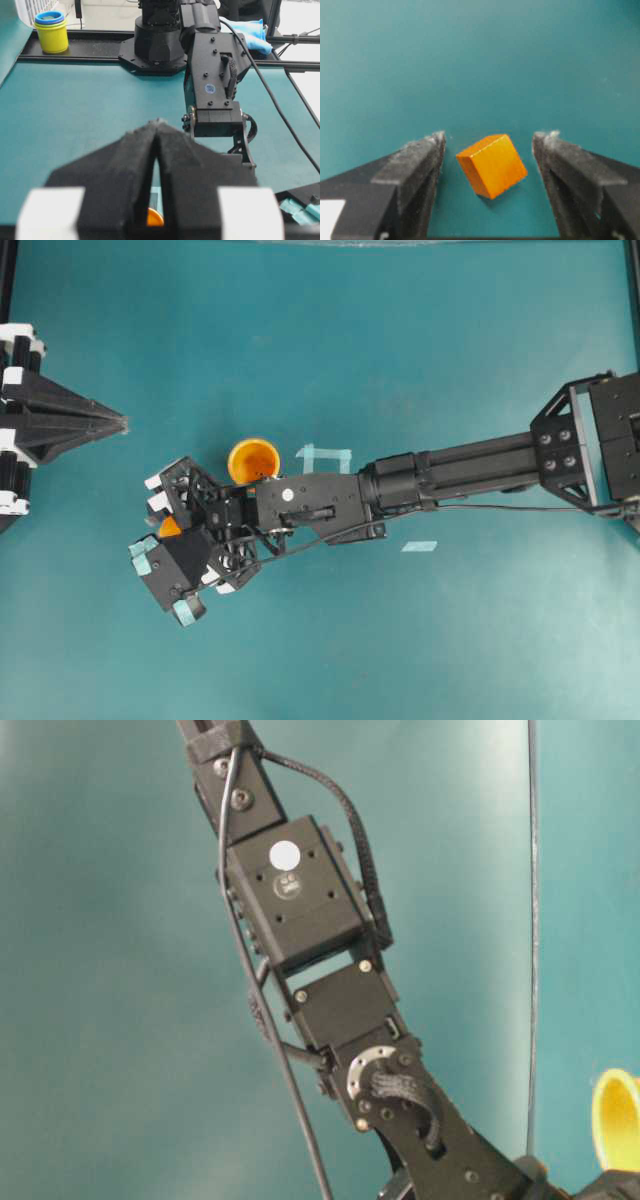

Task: Lift the orange block with right arm.
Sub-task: 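Close the right gripper fingers on the orange cube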

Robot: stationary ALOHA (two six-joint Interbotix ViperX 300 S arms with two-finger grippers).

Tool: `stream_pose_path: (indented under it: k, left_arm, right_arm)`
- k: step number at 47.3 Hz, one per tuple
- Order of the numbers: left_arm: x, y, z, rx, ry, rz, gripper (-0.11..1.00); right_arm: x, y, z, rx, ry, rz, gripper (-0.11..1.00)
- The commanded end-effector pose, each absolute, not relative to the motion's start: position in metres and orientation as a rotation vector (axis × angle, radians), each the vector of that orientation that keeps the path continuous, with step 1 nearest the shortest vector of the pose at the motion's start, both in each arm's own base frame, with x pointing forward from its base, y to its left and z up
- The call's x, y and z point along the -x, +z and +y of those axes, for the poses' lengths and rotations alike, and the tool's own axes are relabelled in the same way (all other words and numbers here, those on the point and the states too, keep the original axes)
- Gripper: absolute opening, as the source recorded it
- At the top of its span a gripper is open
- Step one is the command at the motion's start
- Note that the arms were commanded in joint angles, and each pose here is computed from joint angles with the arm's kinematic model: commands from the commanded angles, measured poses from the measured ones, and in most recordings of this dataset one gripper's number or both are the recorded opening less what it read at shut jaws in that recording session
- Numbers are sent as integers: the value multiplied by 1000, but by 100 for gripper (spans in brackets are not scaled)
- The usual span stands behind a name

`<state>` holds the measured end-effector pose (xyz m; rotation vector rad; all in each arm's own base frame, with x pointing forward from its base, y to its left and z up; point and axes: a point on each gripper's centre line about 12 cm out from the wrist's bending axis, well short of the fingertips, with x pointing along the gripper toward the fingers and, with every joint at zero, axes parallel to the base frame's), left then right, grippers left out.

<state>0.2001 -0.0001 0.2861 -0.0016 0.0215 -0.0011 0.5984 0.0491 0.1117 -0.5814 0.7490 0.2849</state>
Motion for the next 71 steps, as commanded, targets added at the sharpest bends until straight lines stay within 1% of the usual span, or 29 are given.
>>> stream_pose_path:
  k: [1,9,17,28,41,58,67,71]
  left_arm:
    - [-203,299,0,0,0,-14,0]
    - [-203,299,0,-1,0,-14,0]
    - [-203,299,0,0,0,-14,0]
    - [-203,299,0,-1,0,-15,0]
    - [-203,299,0,-1,-2,-15,0]
    - [-203,299,0,0,-1,-15,0]
    - [-203,299,0,-1,0,-14,0]
    - [-203,299,0,-1,0,-14,0]
  right_arm:
    - [-604,134,48,569,267,701,67]
    - [-603,131,46,565,266,711,66]
    - [-602,127,45,557,265,721,63]
    - [-602,127,45,549,266,722,55]
    - [-602,127,42,548,261,724,43]
    - [-603,130,40,545,256,719,43]
    - [-606,143,40,549,249,692,43]
    - [-606,149,40,552,249,692,40]
